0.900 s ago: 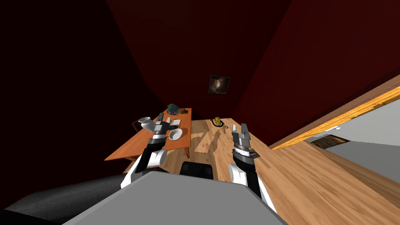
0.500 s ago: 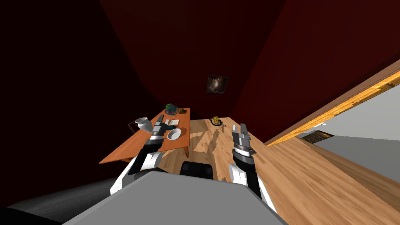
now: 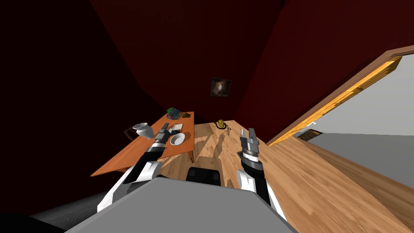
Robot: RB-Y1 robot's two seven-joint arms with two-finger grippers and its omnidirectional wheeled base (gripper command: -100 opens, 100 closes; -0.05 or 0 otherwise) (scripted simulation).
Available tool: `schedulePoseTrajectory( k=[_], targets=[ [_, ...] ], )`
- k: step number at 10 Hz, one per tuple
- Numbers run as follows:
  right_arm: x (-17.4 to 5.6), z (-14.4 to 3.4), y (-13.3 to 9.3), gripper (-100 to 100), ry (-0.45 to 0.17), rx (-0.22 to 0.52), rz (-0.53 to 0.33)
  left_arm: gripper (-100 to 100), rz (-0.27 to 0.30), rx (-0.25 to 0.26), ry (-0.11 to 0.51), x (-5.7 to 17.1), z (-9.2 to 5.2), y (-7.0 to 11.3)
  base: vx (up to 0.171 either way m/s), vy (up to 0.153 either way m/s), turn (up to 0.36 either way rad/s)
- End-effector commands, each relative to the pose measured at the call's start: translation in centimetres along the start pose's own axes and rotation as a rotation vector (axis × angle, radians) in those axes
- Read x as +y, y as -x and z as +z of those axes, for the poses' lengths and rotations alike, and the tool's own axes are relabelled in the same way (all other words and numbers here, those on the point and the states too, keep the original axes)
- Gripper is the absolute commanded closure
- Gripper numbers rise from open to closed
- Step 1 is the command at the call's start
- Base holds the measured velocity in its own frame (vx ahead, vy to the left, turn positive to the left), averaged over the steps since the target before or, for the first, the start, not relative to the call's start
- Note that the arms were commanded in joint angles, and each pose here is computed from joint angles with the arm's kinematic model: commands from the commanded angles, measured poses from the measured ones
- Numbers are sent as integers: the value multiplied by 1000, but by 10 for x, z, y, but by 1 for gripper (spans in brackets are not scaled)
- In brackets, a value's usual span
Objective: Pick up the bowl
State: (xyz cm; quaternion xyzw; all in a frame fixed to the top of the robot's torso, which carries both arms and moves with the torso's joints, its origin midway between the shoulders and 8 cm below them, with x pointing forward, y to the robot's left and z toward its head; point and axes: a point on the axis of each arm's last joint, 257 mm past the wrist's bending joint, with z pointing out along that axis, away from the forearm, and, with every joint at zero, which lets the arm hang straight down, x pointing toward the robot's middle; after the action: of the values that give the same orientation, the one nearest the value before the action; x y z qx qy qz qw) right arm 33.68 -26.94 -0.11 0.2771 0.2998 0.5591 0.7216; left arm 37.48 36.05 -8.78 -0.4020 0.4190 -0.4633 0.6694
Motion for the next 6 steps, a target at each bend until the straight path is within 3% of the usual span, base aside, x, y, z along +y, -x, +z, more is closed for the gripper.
schedulePoseTrajectory(
  k=[1, 6],
  targets=[
    [0, 0, 0, 0, 0, 0, 0, -100, 4, -2, 34, 7, -1, 10, -22, -12, -41],
    [0, 0, 0, 0, 0, 0, 0, -100, 13, -30, 235, 63, -22, 47, -16, -15, -108]
  ],
)
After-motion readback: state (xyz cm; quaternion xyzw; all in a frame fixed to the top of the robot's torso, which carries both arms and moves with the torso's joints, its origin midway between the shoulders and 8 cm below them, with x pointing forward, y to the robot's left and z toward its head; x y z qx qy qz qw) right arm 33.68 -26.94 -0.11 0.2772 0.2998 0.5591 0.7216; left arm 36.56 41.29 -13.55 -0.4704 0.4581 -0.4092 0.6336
